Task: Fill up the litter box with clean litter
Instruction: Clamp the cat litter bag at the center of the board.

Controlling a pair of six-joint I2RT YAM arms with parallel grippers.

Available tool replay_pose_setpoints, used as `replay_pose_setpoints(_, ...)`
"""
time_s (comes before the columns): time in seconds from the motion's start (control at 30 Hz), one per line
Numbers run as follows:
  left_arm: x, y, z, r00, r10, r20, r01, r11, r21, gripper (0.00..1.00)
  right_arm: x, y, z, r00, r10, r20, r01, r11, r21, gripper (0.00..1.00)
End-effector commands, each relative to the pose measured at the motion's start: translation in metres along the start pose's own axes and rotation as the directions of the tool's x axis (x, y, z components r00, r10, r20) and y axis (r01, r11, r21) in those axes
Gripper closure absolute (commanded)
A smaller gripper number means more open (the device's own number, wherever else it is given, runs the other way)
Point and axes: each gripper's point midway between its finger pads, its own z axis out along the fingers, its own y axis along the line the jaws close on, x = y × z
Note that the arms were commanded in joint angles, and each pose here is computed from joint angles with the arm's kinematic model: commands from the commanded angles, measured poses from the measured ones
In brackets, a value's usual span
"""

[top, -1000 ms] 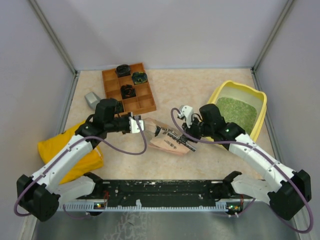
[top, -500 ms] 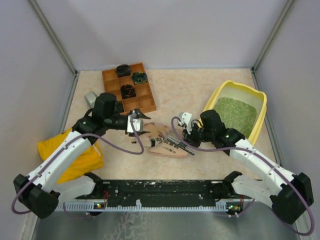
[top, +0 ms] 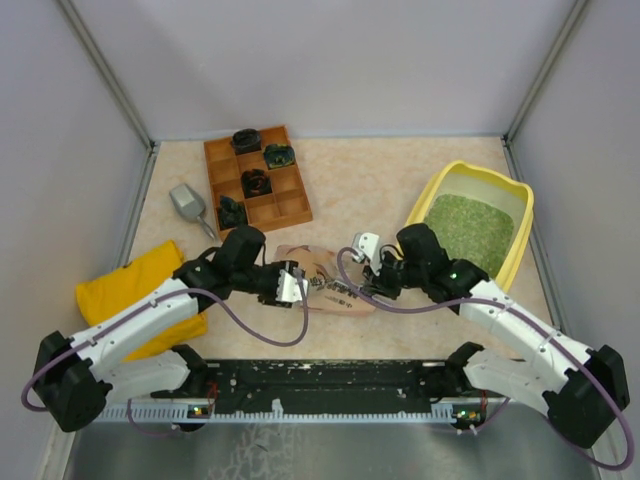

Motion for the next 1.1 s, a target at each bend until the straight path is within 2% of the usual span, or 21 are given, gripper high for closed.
replay_pose_setpoints(0.0,0.015,0.023,-0.008,0.994,0.066,-0.090,-0.078,0.987,-0.139,0.45,-0.006,-0.007,-0.002,0.998,-0.060,0.009,0.059,0.998,0.038,1.00)
replay_pose_setpoints(0.13,0.016,0.030,-0.010,0.991,0.094,-0.096,-0.111,0.976,-0.189,0.45,-0.005,-0.007,-0.001,0.998,-0.068,0.005,0.068,0.997,0.040,1.00)
replay_pose_setpoints(0.2,0.019,0.028,-0.010,0.989,0.100,-0.111,-0.119,0.977,-0.178,0.51,-0.005,-0.008,-0.001,0.997,-0.076,0.004,0.076,0.996,0.043,1.00)
replay_pose_setpoints(0.23,0.021,0.027,-0.010,0.988,0.101,-0.119,-0.121,0.978,-0.173,0.58,-0.004,-0.008,-0.001,0.997,-0.080,-0.001,0.080,0.996,0.044,1.00)
replay_pose_setpoints(0.33,0.021,0.028,-0.014,0.986,0.105,-0.128,-0.128,0.975,-0.180,0.87,-0.002,-0.005,-0.001,0.995,-0.104,-0.013,0.104,0.994,0.035,1.00)
replay_pose_setpoints(0.43,0.014,0.027,-0.015,0.987,0.133,-0.094,-0.149,0.971,-0.185,0.99,-0.005,0.000,0.001,0.986,-0.164,-0.009,0.164,0.986,0.021,1.00)
replay_pose_setpoints(0.77,-0.008,0.032,-0.017,0.979,0.205,-0.004,-0.201,0.955,-0.220,1.00,-0.032,-0.008,0.008,0.969,-0.246,-0.020,0.247,0.969,0.024,1.00)
replay_pose_setpoints(1.07,-0.013,0.033,-0.017,0.977,0.211,0.009,-0.204,0.954,-0.220,1.00,-0.060,-0.002,0.016,0.960,-0.276,0.041,0.275,0.961,0.026,1.00)
